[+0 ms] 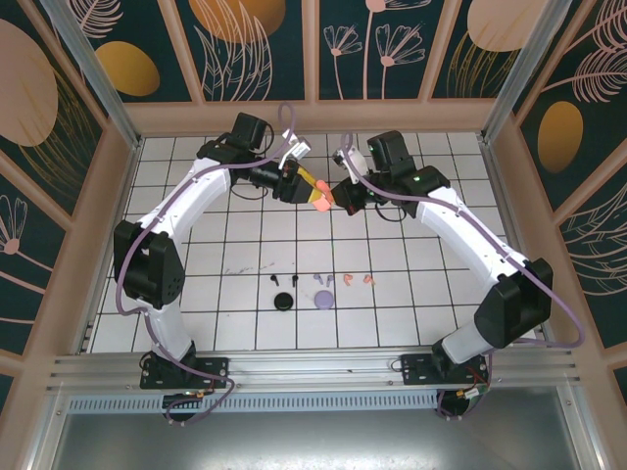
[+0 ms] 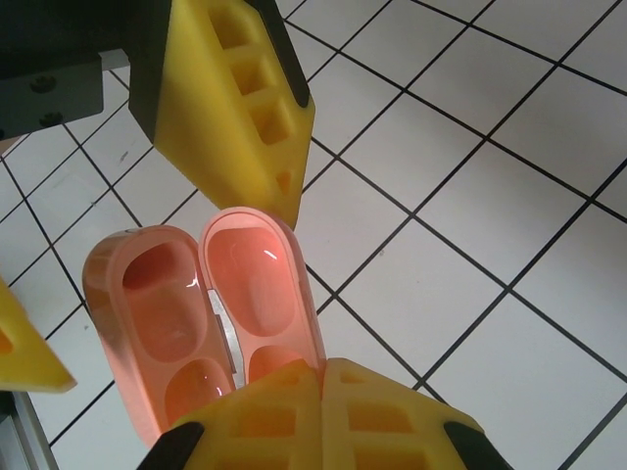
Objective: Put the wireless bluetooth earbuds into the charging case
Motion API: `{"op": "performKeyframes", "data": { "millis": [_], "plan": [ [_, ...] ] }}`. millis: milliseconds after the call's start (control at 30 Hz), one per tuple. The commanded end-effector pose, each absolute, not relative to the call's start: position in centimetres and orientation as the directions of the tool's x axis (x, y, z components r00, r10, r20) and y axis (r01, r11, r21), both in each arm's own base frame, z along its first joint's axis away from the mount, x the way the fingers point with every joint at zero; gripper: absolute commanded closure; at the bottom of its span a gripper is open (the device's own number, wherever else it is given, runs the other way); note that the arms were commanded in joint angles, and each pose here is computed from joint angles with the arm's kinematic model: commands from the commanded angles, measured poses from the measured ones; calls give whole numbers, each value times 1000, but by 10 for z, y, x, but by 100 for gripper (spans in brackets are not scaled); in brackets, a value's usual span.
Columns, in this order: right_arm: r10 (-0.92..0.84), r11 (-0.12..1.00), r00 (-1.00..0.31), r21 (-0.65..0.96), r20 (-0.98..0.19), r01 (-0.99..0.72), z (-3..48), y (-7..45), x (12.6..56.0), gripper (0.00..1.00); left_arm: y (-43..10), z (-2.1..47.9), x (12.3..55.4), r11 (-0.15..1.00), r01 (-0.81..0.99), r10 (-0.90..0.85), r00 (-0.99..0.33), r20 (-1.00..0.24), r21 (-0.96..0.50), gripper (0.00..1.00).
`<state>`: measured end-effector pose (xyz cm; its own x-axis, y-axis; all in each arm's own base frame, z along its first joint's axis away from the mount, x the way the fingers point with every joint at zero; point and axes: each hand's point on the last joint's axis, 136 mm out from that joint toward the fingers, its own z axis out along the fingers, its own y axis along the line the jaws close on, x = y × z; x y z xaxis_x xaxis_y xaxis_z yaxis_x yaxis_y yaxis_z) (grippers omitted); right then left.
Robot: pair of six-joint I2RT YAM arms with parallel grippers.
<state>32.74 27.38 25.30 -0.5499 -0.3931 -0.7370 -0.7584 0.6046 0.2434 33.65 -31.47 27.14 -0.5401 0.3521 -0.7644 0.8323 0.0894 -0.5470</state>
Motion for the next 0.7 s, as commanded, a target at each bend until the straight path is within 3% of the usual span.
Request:
{"op": "performKeyframes", "data": {
  "millis": [0,200,667],
  "plan": [
    [-414,590,-525,220,-743,-777,260,279,329,100,-314,277,323,36,836,356,-523,-774,-548,43],
    [-420,597,-527,212,-739,-773,258,280,332,100,-313,276,317,19,835,362,-518,-775,-550,49],
    [-459,573,-504,190,-731,-797,260,289,324,100,-310,270,310,6,831,375,-518,-769,-557,51]
  ]
}}
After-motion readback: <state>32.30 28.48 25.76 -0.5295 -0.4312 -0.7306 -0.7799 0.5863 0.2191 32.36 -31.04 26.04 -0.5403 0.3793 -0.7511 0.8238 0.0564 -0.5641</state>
